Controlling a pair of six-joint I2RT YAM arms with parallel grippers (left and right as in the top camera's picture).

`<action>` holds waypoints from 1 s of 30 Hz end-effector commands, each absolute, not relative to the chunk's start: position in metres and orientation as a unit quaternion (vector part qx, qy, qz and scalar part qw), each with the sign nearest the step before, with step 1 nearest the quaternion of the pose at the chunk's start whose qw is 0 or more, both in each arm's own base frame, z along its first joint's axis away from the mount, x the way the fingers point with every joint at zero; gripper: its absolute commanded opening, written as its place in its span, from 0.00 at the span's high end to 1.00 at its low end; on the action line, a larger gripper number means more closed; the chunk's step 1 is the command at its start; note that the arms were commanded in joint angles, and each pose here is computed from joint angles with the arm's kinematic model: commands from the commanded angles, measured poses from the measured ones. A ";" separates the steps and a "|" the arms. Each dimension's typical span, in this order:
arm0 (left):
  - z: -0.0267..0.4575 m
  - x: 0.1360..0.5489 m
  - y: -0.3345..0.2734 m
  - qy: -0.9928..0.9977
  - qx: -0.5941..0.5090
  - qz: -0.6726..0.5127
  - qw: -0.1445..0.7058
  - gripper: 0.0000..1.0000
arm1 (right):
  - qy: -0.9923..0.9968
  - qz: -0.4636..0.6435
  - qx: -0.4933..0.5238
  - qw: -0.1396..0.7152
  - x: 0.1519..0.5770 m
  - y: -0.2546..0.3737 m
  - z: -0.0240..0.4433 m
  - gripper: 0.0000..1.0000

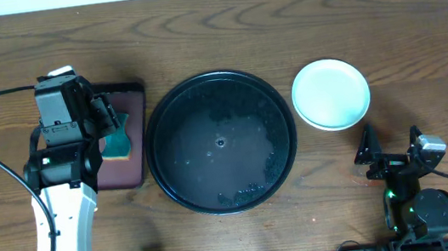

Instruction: Clean dirty plates on tray and stack at the side

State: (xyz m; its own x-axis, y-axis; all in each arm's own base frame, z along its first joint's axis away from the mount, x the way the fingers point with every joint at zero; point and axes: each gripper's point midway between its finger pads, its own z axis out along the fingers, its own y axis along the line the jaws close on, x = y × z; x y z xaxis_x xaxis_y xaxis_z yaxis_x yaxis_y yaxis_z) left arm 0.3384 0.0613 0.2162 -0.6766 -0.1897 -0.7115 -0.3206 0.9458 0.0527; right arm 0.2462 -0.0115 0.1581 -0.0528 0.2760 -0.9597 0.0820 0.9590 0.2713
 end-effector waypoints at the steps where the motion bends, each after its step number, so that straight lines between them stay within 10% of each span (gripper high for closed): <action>1: 0.220 0.339 0.063 0.909 -0.145 0.087 0.381 0.25 | 0.720 0.076 0.128 0.678 0.246 -0.012 0.158 0.01; 22: 0.212 0.313 0.057 0.907 -0.142 0.082 0.388 0.25 | 0.720 0.075 0.128 0.678 0.246 -0.012 0.158 0.01; 30: 0.195 0.295 0.042 0.816 -0.127 0.030 0.564 0.25 | 0.720 0.075 0.128 0.678 0.246 -0.012 0.158 0.01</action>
